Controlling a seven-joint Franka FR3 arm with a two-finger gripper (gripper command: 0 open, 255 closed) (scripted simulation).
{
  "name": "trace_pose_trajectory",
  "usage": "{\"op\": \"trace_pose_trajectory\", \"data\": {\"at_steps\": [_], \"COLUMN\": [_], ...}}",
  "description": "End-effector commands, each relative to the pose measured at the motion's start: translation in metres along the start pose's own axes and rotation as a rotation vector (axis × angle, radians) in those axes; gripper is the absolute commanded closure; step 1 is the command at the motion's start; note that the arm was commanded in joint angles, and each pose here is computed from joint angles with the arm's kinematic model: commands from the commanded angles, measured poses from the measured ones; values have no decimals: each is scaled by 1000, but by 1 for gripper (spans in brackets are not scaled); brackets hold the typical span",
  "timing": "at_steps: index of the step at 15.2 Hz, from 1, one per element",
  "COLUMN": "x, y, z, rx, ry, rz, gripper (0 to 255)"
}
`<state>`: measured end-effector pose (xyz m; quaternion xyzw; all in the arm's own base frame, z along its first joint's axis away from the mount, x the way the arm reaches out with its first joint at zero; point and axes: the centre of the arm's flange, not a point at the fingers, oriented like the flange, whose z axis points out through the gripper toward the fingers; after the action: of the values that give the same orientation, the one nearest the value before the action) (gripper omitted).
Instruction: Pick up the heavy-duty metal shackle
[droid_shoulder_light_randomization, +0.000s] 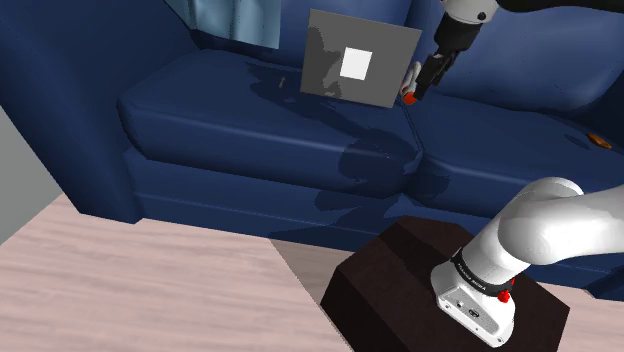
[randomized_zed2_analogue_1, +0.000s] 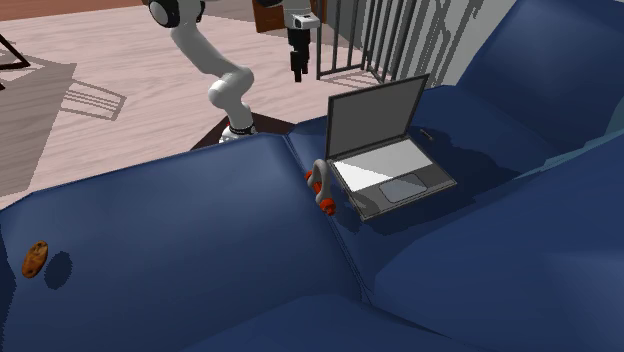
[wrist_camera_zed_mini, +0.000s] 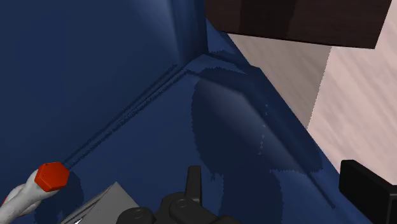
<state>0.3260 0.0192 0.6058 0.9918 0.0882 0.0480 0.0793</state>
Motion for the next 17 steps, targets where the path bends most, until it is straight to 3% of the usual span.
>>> {"op": "trace_pose_trajectory", "data": {"at_steps": [1,17], "x": [0,95], "y": [0,203], "z": [0,42], "rx": [0,156], "ry": [0,12], "rz": [0,349], "gripper": [0,0]}}
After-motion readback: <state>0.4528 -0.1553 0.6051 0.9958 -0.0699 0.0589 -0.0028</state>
